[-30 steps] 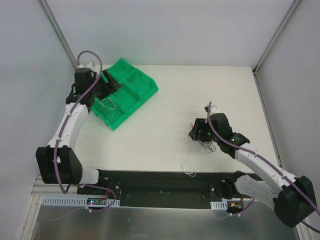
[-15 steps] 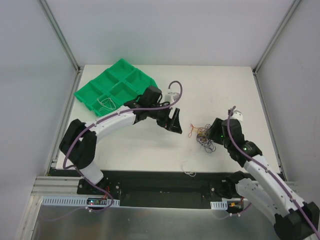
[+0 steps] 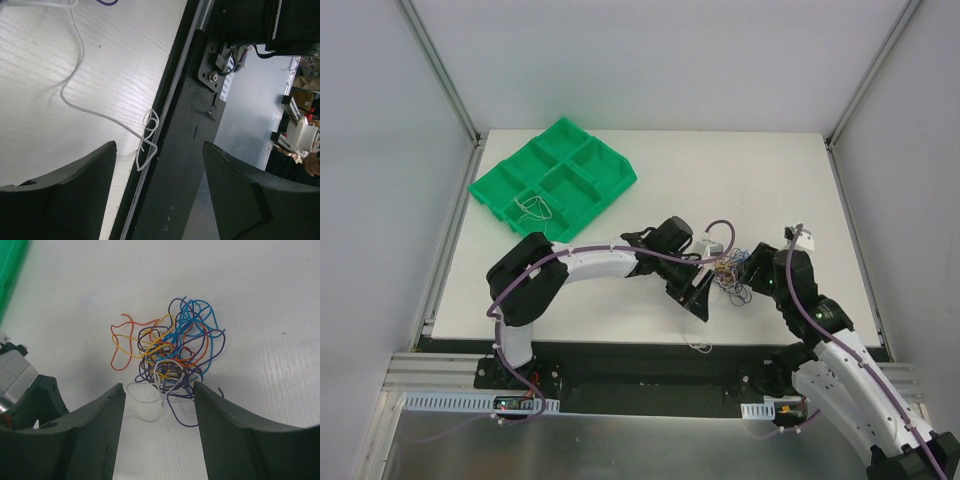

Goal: Untangle the cables

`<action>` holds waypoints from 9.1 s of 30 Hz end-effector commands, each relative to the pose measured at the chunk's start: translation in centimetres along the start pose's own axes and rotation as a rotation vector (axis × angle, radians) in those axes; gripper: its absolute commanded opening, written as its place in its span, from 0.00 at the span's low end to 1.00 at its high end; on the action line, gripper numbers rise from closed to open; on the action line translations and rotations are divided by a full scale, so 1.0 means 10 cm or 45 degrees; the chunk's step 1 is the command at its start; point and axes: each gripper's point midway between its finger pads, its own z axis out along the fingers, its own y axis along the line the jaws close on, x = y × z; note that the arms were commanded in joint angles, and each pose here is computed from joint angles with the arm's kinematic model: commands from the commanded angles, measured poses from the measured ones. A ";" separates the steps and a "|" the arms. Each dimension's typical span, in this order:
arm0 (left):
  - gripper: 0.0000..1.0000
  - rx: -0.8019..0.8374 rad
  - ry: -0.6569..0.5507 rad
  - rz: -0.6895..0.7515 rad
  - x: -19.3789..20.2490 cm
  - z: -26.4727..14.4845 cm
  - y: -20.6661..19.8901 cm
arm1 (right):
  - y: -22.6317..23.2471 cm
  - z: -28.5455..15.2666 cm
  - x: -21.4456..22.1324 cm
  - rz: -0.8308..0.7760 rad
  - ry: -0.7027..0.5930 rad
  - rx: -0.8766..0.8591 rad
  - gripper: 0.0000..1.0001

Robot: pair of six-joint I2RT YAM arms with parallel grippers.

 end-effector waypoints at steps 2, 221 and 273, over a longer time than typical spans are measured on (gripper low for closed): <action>0.57 0.025 -0.031 0.040 -0.15 0.14 -0.08 | 0.17 0.11 0.10 -0.028 0.074 -0.101 0.60; 0.00 0.455 -0.632 0.205 -0.96 -2.30 -0.76 | 1.68 0.34 -0.26 0.103 -0.643 -0.766 0.05; 0.00 0.067 -0.899 0.430 -1.00 -2.58 -0.76 | 0.69 0.26 0.12 -0.309 0.145 -0.330 0.89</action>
